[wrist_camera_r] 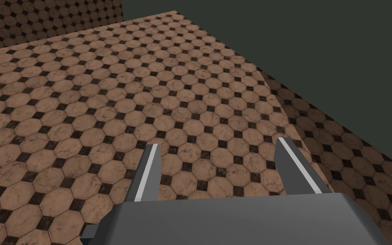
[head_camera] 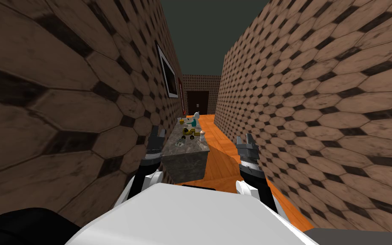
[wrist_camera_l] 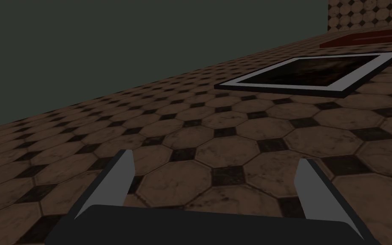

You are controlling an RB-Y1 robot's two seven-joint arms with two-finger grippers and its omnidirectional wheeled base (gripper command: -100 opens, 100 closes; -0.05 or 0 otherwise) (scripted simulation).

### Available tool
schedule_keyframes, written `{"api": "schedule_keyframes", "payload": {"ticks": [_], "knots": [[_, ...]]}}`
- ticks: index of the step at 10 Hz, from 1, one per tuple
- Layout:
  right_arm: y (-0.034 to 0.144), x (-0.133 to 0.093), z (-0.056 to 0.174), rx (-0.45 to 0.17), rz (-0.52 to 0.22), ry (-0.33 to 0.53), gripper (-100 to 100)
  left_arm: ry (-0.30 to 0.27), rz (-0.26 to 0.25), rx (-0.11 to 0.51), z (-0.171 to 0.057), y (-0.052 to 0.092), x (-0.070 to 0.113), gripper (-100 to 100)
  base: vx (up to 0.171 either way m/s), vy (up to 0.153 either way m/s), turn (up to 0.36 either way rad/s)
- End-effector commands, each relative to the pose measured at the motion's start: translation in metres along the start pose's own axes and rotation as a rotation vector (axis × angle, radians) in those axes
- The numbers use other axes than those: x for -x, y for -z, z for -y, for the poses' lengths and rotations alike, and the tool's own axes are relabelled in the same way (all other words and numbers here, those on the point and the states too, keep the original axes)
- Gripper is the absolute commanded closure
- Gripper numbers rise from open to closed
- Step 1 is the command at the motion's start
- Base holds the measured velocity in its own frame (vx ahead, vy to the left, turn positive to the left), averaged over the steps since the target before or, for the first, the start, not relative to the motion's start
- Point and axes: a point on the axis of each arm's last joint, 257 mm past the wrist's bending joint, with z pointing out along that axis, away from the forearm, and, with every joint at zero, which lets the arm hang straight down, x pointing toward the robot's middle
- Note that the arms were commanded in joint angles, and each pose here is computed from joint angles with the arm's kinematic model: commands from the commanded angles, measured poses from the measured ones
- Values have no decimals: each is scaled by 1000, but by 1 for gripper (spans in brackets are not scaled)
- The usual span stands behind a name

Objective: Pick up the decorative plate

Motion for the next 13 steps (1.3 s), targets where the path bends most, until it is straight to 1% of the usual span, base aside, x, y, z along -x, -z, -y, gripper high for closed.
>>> {"api": "schedule_keyframes", "payload": {"ticks": [1, 3, 5, 6, 7, 8, 9, 10, 11, 12, 13], "knots": [[0, 0, 0, 0, 0, 0, 0, -1, -34, 15, -13, -3, -6, -100, -72, -62, 5], [0, 0, 0, 0, 0, 0, 0, -2, -70, 42, -31, -7, -12, -100, -143, -80, 20], [0, 0, 0, 0, 0, 0, 0, -3, -106, 77, -55, -14, -18, -100, -151, -86, 20], [0, 0, 0, 0, 0, 0, 0, -3, -107, 83, -58, -13, -18, -100, -94, -74, 20], [0, 0, 0, 0, 0, 0, 0, -4, -125, 109, -74, -18, -21, -100, -95, -51, 31], [0, 0, 0, 0, 0, 0, 0, -6, -139, 126, -84, -25, -22, -100, -143, -98, 35], [0, 0, 0, 0, 0, 0, 0, -6, -141, 139, -91, -22, -23, -100, -105, -73, 19], [0, 0, 0, 0, 0, 0, 0, -9, -153, 165, -104, -28, -23, -100, -93, -63, 35], [0, 0, 0, 0, 0, 0, 0, -8, -154, 173, -109, -28, -24, -100, -72, -48, 19], [0, 0, 0, 0, 0, 0, 0, -11, -164, 208, -127, -33, -24, -100, -90, -51, 35], [0, 0, 0, 0, 0, 0, 0, -10, -165, 211, -129, -34, -25, -100, -84, -45, 25]]}}
